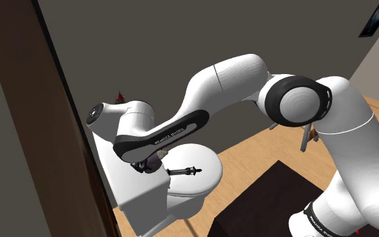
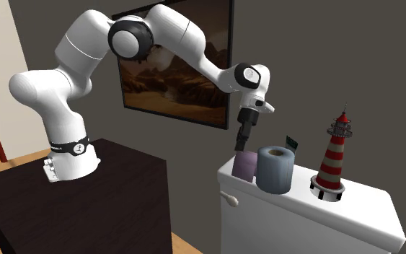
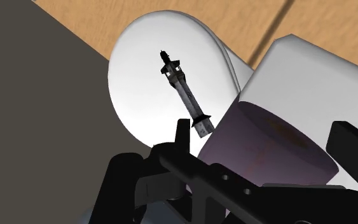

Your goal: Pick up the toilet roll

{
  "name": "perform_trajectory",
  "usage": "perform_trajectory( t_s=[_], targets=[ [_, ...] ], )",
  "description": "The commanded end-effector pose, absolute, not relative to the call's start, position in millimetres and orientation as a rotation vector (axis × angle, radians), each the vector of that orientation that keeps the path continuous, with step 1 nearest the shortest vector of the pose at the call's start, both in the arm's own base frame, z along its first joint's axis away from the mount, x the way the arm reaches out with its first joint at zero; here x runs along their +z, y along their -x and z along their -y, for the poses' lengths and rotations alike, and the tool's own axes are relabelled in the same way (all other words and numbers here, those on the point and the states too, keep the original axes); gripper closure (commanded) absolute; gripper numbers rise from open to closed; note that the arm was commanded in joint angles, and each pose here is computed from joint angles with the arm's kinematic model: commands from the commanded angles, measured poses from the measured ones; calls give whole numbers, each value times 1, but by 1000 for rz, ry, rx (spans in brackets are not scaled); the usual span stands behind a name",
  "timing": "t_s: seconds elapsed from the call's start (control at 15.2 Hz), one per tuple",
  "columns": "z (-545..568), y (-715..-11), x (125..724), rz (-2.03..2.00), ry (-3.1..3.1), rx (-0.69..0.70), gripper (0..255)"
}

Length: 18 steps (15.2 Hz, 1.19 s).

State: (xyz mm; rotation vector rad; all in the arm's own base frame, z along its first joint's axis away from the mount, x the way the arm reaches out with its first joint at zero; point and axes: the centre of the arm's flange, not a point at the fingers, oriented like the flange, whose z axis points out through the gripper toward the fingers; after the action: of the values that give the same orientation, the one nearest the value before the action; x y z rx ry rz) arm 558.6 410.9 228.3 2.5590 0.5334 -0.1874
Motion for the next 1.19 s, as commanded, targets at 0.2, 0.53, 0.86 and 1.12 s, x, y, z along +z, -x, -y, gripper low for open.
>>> perform_trajectory(
  t_s=[0.2,0.53,0.86,1.12],
  targets=[
    [-411,-558,216,-533,-2559,-187,255],
    [-411,-558,216,-533,-2559,-187,255],
    [-411,-559,221,-533,-2559,-187,255],
    [-411,-559,242,-533,-2559,-187,255]
  ],
)
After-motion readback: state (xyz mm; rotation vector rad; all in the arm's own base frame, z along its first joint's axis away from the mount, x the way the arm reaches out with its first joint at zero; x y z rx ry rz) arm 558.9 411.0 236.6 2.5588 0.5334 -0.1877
